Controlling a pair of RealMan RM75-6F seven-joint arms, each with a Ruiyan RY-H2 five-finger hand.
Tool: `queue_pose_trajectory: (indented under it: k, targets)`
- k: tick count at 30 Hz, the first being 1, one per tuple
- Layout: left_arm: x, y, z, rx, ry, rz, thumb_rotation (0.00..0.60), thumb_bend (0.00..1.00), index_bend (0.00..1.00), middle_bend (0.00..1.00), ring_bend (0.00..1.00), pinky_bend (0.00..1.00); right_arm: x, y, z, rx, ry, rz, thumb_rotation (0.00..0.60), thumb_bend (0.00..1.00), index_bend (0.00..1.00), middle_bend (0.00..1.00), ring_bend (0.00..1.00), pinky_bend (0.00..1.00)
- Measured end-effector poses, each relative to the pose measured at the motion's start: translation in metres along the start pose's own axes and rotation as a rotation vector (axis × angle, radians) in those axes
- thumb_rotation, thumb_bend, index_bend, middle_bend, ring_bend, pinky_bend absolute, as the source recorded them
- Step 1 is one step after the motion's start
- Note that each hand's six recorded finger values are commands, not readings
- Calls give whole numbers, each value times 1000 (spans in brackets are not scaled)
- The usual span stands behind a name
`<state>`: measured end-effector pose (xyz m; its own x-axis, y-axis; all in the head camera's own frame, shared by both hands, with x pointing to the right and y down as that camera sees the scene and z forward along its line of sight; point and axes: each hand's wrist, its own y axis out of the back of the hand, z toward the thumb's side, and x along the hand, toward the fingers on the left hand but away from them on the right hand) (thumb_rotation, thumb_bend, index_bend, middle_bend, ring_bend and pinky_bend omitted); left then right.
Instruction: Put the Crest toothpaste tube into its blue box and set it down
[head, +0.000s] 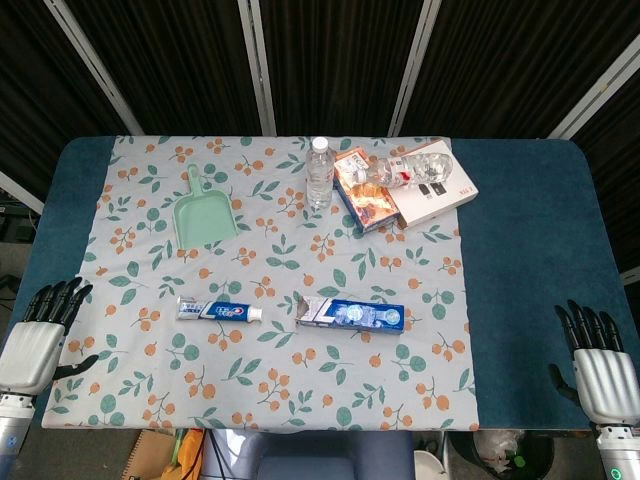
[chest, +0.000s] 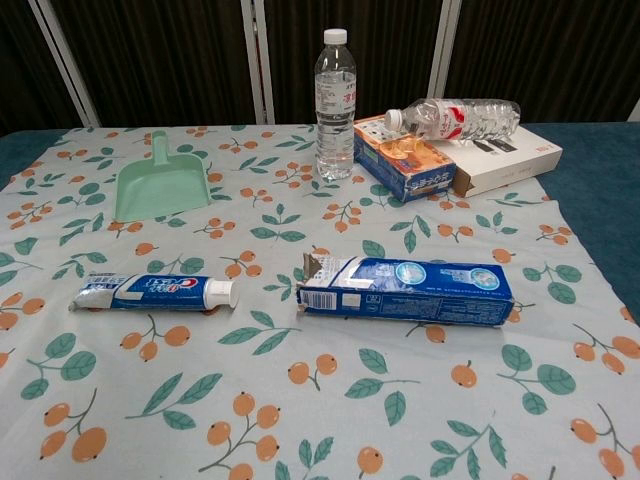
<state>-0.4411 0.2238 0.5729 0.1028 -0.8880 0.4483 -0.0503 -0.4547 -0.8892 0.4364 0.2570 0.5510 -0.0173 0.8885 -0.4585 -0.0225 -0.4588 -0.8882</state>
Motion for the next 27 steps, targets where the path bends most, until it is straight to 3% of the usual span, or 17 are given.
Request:
queue_pose_trajectory:
  k: [11,17,23,27]
  targets:
    - [0,0,1,3,-3,2,600,0,0,0,0,0,0,-1,2,-8,9,4,600,354,0,0,0,0]
    - [0,0,0,-1,-6,7,600,0,0,0,0,0,-3,0,19,-29,76,4,600,336,0,0,0,0]
    - [2,-1,1,-2,-11,3,600,0,0,0,0,0,-21,-4,55,-126,135,58,600,334,0,0,0,0]
    - [3,-2,2,-6,-13,-6,600,0,0,0,0,0,-49,-1,100,-174,219,83,600,334,0,0,0,0]
